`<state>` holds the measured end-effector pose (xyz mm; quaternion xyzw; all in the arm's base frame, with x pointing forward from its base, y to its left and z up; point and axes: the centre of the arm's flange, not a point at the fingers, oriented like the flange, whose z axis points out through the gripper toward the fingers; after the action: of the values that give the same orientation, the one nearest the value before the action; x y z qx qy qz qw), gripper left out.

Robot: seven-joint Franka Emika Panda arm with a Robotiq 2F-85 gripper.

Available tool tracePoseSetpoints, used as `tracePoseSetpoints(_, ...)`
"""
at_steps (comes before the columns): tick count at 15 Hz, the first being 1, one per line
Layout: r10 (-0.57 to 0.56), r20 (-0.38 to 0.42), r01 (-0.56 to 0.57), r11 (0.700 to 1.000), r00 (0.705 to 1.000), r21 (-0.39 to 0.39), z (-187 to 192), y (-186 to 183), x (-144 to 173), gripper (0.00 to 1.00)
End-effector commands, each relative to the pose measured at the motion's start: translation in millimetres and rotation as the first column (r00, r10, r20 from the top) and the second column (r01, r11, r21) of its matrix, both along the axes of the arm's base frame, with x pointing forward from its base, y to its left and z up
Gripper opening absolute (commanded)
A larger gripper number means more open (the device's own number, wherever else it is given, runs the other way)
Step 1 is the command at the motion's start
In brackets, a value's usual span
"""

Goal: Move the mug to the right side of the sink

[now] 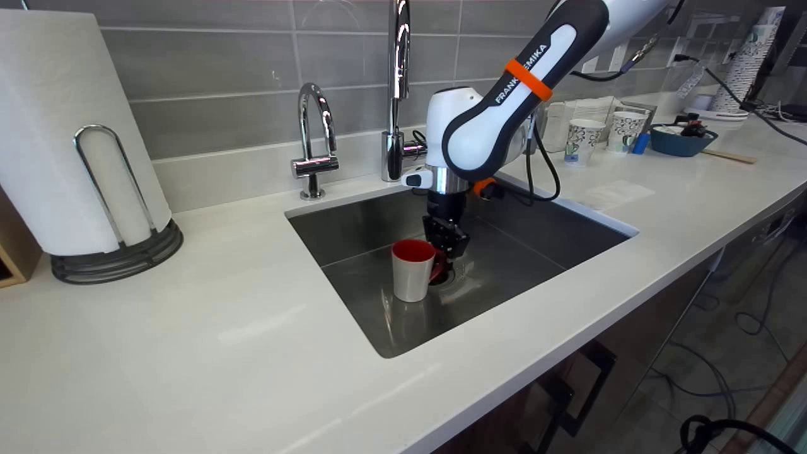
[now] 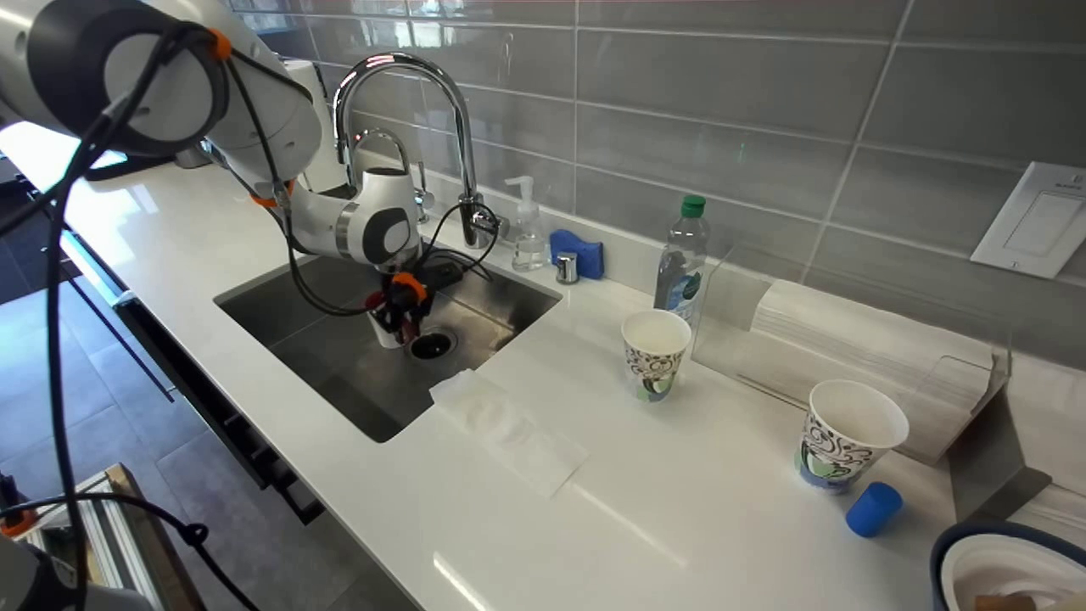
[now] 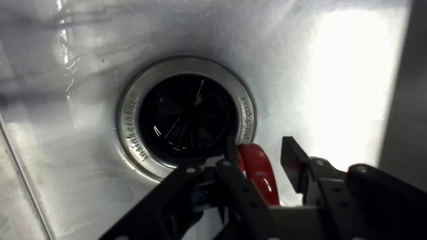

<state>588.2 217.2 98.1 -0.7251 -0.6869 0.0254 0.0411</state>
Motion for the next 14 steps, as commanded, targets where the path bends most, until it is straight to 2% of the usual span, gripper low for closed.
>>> tracePoseSetpoints(1, 0.004, -0.005, -0.004, 0.999, 1.0, -0.039, 0.9, 3.0, 1.2, 0.33)
tracePoseSetpoints(3, 0.005, -0.007, -0.006, 0.999, 1.0, -0.042, 0.7, 3.1, 0.9, 0.27)
tracePoseSetpoints(4, 0.005, -0.006, -0.006, 0.999, 1.0, -0.043, 0.8, 3.1, 1.0, 0.14)
tracePoseSetpoints(5, 0.006, -0.005, -0.006, 0.999, 1.0, -0.044, 0.8, 3.1, 1.1, 0.07)
tracePoseSetpoints(7, 0.003, -0.002, -0.003, 0.999, 1.0, -0.041, 1.0, 2.1, 2.3, 0.01)
tracePoseSetpoints(8, 0.002, 0.0, -0.002, 0.999, 1.0, -0.032, 1.9, 1.2, 2.8, 0.05)
tracePoseSetpoints(14, -0.013, 0.026, 0.014, 1.0, 1.0, -0.009, 18.4, -3.1, 4.2, 0.05)
